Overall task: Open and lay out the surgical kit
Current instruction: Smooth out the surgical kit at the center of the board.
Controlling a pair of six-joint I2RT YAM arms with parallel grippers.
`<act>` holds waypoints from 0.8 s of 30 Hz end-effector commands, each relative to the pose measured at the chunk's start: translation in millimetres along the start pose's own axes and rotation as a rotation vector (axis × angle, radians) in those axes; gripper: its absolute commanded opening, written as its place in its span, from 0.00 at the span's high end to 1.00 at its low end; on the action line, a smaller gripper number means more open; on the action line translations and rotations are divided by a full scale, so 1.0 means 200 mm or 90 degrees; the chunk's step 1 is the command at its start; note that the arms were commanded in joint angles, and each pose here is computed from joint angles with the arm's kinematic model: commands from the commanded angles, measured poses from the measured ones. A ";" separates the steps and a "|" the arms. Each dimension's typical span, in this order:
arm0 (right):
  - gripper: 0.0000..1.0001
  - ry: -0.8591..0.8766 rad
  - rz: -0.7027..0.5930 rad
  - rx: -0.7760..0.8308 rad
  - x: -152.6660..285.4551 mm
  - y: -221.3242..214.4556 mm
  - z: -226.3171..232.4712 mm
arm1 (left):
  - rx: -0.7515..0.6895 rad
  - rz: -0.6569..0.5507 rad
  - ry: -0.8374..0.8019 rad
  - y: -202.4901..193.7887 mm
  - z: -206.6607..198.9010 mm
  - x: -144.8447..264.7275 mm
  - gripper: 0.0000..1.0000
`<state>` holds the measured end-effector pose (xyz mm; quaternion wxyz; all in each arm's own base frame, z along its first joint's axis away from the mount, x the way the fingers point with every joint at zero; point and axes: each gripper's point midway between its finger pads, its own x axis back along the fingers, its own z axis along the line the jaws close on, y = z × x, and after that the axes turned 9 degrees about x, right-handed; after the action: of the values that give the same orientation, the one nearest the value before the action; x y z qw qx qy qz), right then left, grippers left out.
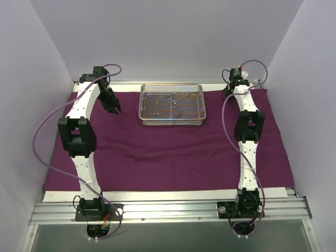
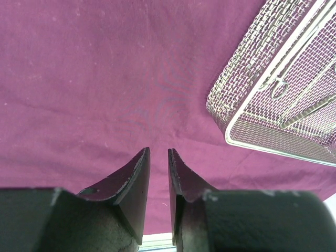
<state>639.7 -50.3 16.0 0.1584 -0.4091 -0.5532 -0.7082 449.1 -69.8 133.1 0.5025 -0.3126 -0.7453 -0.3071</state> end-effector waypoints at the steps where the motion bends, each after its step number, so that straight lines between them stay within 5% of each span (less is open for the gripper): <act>1: 1.00 -0.055 0.136 0.062 -0.13 -0.34 -0.23 | -0.017 -0.011 -0.020 0.04 -0.04 0.05 0.70; 6: 0.93 0.082 0.052 0.047 0.00 -0.07 0.00 | -0.025 -0.009 -0.014 0.06 -0.05 0.04 0.70; 12: 0.68 0.149 -0.009 -0.057 0.27 0.21 0.07 | -0.029 -0.003 -0.013 0.04 -0.03 0.02 0.70; 16: 0.64 0.169 0.093 -0.118 0.41 0.03 -0.02 | -0.032 -0.006 -0.010 0.02 -0.01 0.02 0.70; 24: 0.64 0.141 0.154 -0.019 0.72 -0.30 -0.20 | -0.040 -0.031 -0.040 -0.09 0.05 0.05 0.60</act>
<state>520.0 -41.2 44.0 0.2872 -0.4149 -0.4377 -0.7442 412.2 -67.3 88.5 0.5399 -0.3379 -0.7098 -0.3009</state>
